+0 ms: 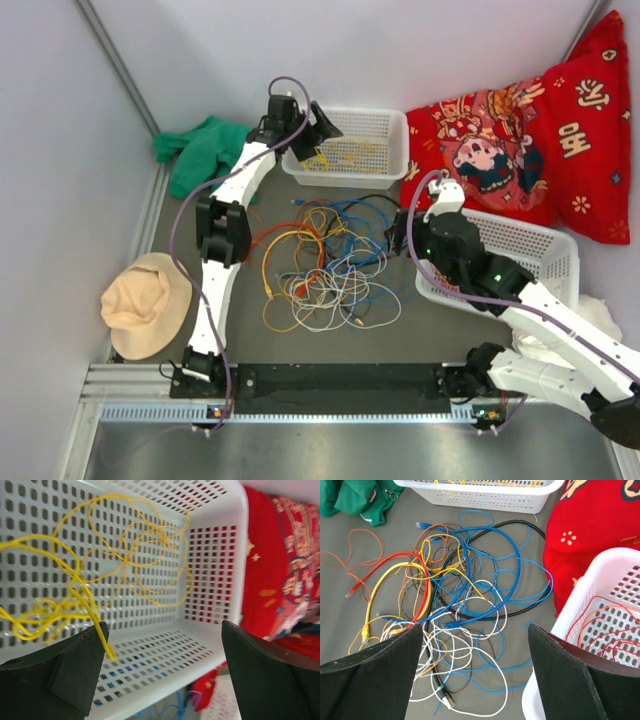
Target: Untangle the cables
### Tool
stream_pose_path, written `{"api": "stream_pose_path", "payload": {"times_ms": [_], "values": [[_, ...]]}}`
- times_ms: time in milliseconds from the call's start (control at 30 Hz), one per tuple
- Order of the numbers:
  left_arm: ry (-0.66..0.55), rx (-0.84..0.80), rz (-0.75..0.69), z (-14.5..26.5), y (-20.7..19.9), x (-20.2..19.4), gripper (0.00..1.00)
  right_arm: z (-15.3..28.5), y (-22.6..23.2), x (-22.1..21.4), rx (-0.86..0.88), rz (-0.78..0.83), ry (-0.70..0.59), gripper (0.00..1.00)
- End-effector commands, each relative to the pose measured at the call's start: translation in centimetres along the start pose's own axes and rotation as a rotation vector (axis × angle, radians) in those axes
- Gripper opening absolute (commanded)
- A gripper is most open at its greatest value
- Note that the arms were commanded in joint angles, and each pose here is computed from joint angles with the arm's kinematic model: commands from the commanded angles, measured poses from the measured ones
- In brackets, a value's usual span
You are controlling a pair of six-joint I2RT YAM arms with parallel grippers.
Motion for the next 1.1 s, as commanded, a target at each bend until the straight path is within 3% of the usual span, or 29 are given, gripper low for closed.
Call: {"api": "stream_pose_path", "payload": {"times_ms": [0,233,300,333,433,500,567,667,700,767,867,1067], "values": [[0.041,-0.221,0.126,3.8,-6.0,1.3,0.99,-0.2,0.5,2.5,0.024,-0.018,-0.087,0.85],[0.126,-0.458,0.300,7.2,-10.1,2.8,0.99,-0.3,0.8,2.7,0.041,-0.029,-0.098,0.85],[0.113,-0.445,0.338,7.0,-9.8,3.8,0.99,-0.2,0.8,2.6,0.043,-0.034,-0.097,0.85],[0.136,-0.350,0.378,6.4,-8.1,3.5,0.99,-0.3,0.8,2.6,0.043,-0.037,-0.097,0.85],[0.118,-0.282,0.236,7.6,-8.6,2.9,0.99,-0.2,0.7,2.5,0.042,-0.044,-0.099,0.85],[-0.005,-0.233,0.154,8.9,-9.4,3.2,0.99,-0.2,0.9,2.5,0.049,-0.049,-0.108,0.85],[-0.058,-0.141,0.098,8.8,-7.4,3.5,0.99,-0.5,1.1,2.5,0.060,-0.047,-0.101,0.85],[0.067,-0.009,0.125,6.8,-3.2,1.8,0.99,-0.7,1.5,2.7,0.074,-0.053,-0.092,0.85],[0.060,0.013,0.096,6.3,-2.9,1.6,0.99,-0.8,1.6,2.7,0.078,-0.054,-0.087,0.85],[0.042,0.039,-0.016,6.4,-3.6,0.4,0.99,-0.9,1.7,2.8,0.078,-0.059,-0.089,0.85],[-0.082,0.076,-0.185,8.4,-5.8,0.5,0.99,-1.0,1.9,2.8,0.088,-0.061,-0.089,0.85],[-0.181,0.255,-0.392,8.3,-4.8,-0.3,0.99,-1.0,2.1,2.4,0.095,-0.082,-0.074,0.85]]}}
Point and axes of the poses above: each gripper's point midway between its finger pads, its own z axis back along the fingers, its own y axis along the line the jaws close on, x = y × z, the point moved 5 cm from there along z, back along the fingers, and after that the axes turned 12 degrees about z, right-handed, at the moved point
